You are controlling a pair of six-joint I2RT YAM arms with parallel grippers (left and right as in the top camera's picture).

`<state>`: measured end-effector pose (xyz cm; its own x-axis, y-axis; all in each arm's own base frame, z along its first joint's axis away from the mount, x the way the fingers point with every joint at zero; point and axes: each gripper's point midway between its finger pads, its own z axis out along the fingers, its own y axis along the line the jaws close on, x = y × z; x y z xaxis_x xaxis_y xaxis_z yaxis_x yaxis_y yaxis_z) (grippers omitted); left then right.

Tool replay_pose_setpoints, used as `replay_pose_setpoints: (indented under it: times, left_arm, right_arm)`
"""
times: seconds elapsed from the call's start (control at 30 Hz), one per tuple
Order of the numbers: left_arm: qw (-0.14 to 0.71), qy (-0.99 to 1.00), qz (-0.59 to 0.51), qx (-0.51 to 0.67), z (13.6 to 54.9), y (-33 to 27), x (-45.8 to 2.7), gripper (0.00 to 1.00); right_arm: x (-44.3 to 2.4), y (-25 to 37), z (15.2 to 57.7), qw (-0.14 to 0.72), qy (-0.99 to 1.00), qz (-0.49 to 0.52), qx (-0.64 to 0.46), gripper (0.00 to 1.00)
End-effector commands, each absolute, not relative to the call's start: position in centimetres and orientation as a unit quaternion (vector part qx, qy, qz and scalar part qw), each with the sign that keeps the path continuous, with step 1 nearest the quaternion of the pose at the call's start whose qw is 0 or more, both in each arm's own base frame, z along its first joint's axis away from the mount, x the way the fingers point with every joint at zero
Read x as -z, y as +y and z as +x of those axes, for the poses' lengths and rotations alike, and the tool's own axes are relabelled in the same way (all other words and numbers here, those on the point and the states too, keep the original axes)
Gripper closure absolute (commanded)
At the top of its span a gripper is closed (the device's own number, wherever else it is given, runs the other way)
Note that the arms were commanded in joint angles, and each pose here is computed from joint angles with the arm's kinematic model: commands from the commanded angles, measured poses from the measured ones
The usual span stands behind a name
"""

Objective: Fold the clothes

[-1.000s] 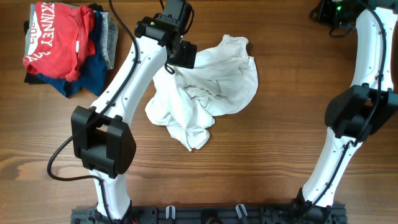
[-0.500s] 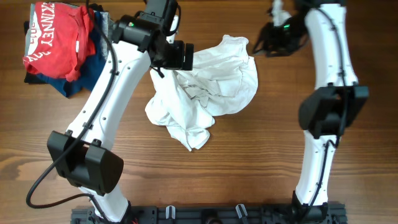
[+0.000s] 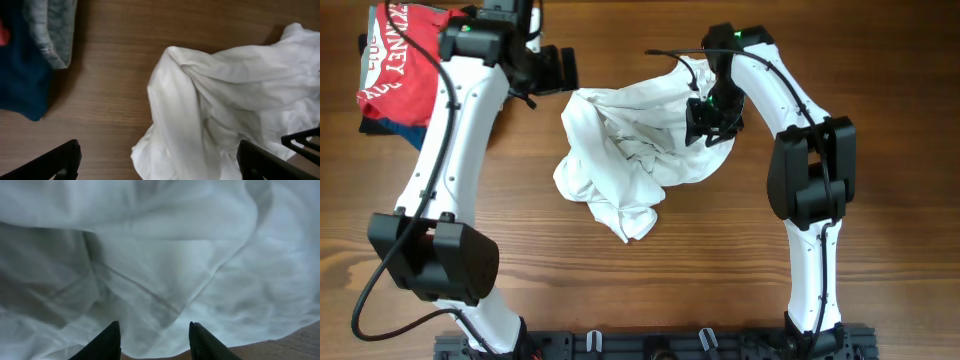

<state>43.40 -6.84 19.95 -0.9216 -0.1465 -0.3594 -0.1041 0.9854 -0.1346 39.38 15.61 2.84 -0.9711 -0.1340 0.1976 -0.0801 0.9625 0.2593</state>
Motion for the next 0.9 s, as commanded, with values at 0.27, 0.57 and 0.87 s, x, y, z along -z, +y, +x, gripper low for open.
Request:
replay_pose_setpoints:
  times: [0.27,0.57,0.87]
  left_arm:
    - [0.189,0.976,-0.097,0.056,43.8,-4.5,-20.0,0.0]
    - [0.186,0.976,-0.097,0.056,43.6,-4.5,-19.9,0.0]
    - [0.187,0.976,-0.097,0.056,43.7,-4.5,-19.9,0.0]
  right_arm:
    - [-1.9,15.9,39.4,0.107,-0.988,0.033,0.108,0.62]
    - [-1.8,14.7,39.0,0.115,-0.991,0.01,0.065,0.64]
    - [-1.7,15.7,38.9,0.11,-0.992,0.018,0.065,0.64]
